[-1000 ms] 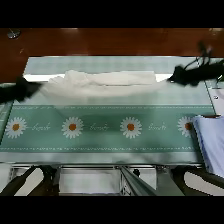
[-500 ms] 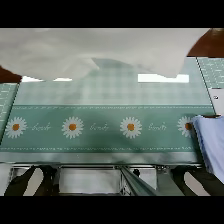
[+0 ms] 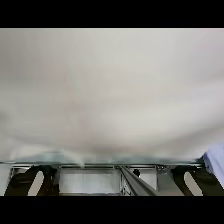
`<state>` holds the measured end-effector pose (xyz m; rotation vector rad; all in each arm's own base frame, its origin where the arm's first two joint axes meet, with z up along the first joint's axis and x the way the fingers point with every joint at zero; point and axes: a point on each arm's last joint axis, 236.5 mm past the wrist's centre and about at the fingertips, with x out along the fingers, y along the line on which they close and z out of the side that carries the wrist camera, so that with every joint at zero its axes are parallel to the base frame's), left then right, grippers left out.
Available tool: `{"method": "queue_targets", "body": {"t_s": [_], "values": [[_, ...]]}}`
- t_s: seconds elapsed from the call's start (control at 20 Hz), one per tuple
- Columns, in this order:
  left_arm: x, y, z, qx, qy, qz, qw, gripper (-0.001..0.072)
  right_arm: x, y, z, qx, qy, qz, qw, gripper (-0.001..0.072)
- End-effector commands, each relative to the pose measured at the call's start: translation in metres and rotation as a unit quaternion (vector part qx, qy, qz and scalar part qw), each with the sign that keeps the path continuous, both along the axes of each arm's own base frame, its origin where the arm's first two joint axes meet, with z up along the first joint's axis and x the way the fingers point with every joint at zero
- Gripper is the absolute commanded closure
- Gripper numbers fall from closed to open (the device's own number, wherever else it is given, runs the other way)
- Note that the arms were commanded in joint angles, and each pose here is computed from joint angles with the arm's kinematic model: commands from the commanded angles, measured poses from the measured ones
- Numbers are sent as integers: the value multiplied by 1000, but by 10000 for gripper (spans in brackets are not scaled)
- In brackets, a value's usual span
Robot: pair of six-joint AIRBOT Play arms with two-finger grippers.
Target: Fold the shirts.
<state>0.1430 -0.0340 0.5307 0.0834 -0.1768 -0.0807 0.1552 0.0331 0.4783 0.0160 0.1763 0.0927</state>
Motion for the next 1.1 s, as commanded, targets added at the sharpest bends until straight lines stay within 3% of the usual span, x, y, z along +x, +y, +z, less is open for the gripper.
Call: {"method": "queue_targets", "body": {"t_s": [0.0, 0.35, 0.7, 1.05], "values": [[27, 15, -57, -14, 97, 5, 995, 671, 8, 5, -69, 8, 131, 18, 991, 687], [171, 16, -279, -41, 359, 11, 932, 671, 135, 8, -234, 88, 284, 43, 954, 687], [312, 15, -408, -97, 428, 22, 898, 671, 285, -5, -364, 167, 367, 22, 915, 687], [401, 4, -491, -232, 486, 50, 841, 671, 396, -7, -439, 242, 406, 8, 881, 687]]}}
